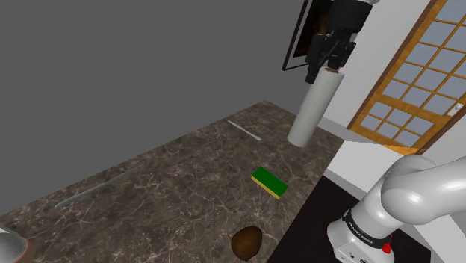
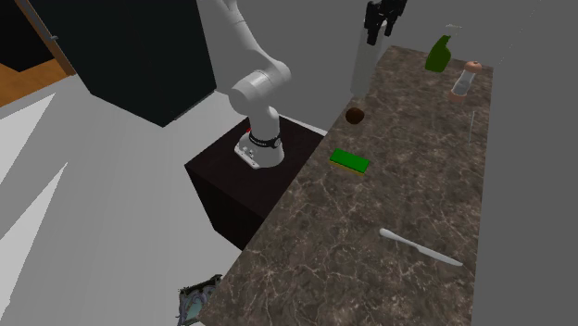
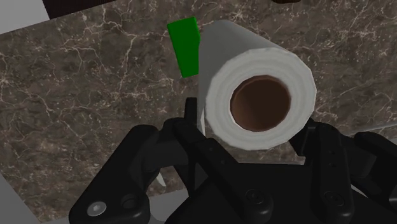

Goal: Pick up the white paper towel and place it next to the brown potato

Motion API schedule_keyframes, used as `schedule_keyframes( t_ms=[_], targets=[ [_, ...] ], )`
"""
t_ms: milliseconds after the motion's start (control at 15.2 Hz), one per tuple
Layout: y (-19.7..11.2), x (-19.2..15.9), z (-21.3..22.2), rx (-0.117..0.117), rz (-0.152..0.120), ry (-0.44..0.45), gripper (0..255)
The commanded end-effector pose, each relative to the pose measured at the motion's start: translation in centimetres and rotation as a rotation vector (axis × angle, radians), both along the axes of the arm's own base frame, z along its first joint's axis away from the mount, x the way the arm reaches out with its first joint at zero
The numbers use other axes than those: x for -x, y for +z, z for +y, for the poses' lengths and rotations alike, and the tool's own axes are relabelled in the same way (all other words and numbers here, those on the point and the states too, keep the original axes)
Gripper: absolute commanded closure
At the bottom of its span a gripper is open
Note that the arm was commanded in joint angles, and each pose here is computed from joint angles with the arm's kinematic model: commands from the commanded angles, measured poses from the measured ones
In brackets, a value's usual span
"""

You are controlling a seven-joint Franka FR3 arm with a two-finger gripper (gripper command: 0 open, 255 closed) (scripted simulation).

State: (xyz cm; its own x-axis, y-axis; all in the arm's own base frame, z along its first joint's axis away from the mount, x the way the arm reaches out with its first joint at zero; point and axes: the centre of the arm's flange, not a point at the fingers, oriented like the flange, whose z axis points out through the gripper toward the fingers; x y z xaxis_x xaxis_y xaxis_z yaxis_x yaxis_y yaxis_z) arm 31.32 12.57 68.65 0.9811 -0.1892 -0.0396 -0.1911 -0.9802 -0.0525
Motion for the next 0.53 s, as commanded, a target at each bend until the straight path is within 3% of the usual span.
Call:
schedule_keyframes(
  t_ms=[0, 462],
  targets=[
    [0.2, -0.1, 2.7, -0.001, 0.0, -0.001, 255],
    [0.3, -0.6, 12.0, -0.001, 0.0, -0.001, 255]
  ],
)
